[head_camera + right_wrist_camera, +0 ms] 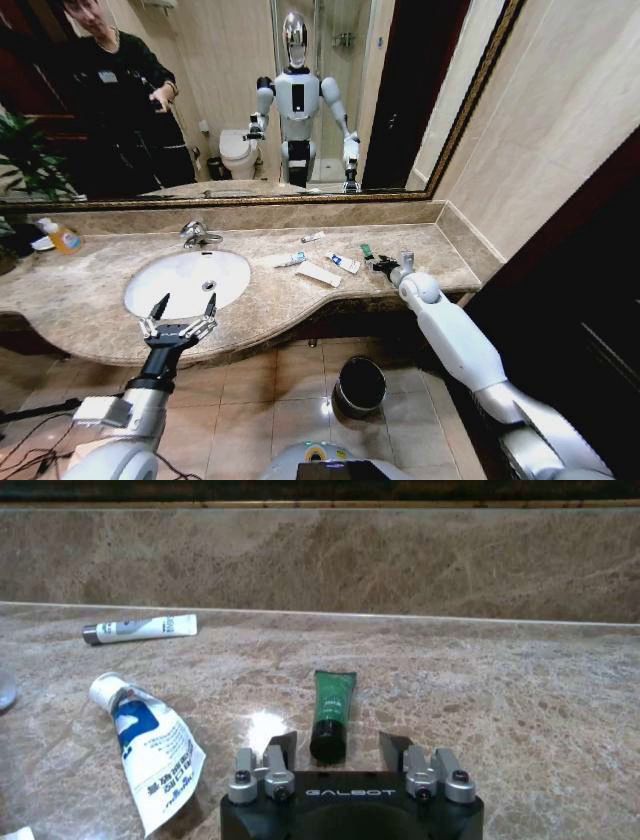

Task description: Pick up the trash from the sink and place it in the trash bin.

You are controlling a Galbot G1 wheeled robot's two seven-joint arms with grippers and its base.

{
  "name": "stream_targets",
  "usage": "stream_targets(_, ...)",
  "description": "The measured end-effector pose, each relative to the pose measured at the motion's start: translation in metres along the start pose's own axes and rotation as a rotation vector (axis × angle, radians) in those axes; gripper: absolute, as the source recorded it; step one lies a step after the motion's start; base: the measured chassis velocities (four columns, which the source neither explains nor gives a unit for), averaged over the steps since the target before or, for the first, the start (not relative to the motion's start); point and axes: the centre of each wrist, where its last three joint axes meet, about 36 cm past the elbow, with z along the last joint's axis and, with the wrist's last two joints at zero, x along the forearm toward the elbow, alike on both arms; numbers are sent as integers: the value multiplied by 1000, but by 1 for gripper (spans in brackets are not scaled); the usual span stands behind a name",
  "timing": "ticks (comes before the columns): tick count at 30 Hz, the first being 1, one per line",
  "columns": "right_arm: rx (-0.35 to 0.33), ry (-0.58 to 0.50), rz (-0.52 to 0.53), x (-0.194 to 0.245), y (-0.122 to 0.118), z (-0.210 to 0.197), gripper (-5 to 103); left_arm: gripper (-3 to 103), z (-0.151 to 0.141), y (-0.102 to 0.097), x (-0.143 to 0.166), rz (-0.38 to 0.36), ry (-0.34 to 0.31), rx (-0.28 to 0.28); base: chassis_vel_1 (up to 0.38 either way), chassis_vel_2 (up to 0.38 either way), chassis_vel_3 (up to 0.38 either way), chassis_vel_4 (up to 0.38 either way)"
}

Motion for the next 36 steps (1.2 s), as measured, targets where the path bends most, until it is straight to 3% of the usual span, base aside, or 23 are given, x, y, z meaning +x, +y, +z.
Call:
stream_targets(5,7,2,-1,0,1,1,53,100,0,0,0,0,0,0,0,0,0,0)
stream_targets(11,16,4,6,0,-1,2,32,100,0,0,0,0,0,0,0,0,0,0)
stream_targets(13,17,5,7,0,-1,2,32,100,0,0,0,0,0,0,0,0,0,0)
stream_targets(14,18,6,9,-1,-1,2,24,100,0,0,0,0,0,0,0,0,0,0)
stream_targets(16,19,6,10,-1,-1,3,21,100,0,0,0,0,0,0,0,0,0,0)
stream_targets(36,32,-108,0,30,-9,-17,20,100,0,0,0,0,0,0,0,0,0,0)
